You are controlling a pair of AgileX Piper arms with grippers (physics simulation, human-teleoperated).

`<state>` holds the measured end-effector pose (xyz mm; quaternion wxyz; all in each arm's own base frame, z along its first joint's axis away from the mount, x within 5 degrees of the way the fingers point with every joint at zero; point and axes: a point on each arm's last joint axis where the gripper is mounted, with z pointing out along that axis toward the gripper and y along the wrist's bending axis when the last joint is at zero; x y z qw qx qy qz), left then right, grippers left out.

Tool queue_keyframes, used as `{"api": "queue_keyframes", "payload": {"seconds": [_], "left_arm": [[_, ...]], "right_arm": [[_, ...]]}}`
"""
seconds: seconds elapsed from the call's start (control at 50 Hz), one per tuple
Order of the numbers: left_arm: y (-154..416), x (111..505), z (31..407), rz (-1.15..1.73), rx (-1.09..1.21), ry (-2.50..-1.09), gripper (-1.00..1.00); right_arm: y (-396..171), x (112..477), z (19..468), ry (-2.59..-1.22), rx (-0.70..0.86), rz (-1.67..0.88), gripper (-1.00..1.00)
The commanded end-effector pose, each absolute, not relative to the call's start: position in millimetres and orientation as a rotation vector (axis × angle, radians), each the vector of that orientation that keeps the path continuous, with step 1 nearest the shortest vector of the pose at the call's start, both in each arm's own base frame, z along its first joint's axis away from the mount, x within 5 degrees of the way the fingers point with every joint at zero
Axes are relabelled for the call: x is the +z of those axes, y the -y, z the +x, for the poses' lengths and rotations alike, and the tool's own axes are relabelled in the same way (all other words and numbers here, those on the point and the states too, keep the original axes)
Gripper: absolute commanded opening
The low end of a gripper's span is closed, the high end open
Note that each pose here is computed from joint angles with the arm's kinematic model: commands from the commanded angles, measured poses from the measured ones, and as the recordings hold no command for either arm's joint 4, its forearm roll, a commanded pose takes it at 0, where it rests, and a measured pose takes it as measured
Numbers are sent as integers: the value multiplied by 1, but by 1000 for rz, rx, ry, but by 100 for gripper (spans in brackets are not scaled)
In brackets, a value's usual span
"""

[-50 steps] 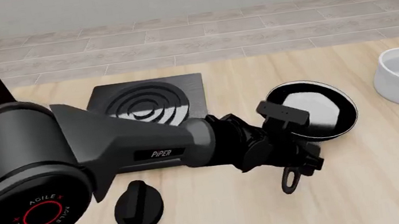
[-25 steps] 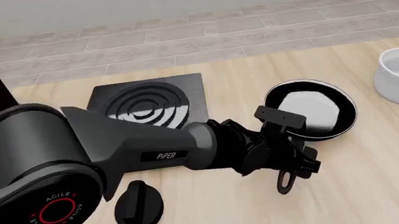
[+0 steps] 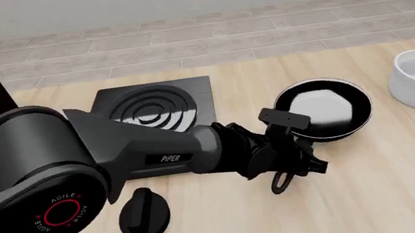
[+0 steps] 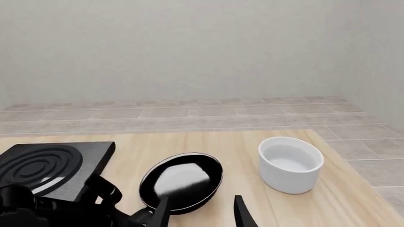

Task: Put the frying pan on top of the cabinet.

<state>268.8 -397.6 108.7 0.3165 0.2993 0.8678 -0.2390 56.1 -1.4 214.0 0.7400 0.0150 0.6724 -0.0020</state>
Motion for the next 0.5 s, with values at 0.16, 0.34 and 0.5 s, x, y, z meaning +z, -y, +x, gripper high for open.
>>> {"api": "queue_keyframes", "payload": {"seconds": [0.16,0.34,0.5], "left_arm": [[385,103,270,857,-579,-2248,-100],[365,124,279,843,-565,-2190,-100],[341,142,289,826,-535,-2131,-100]], "right_arm": [[1,214,56,-1475,-6,30,100],[1,214,56,-1476,-9,24,100],[1,214,56,-1477,-11,23,100]]}}
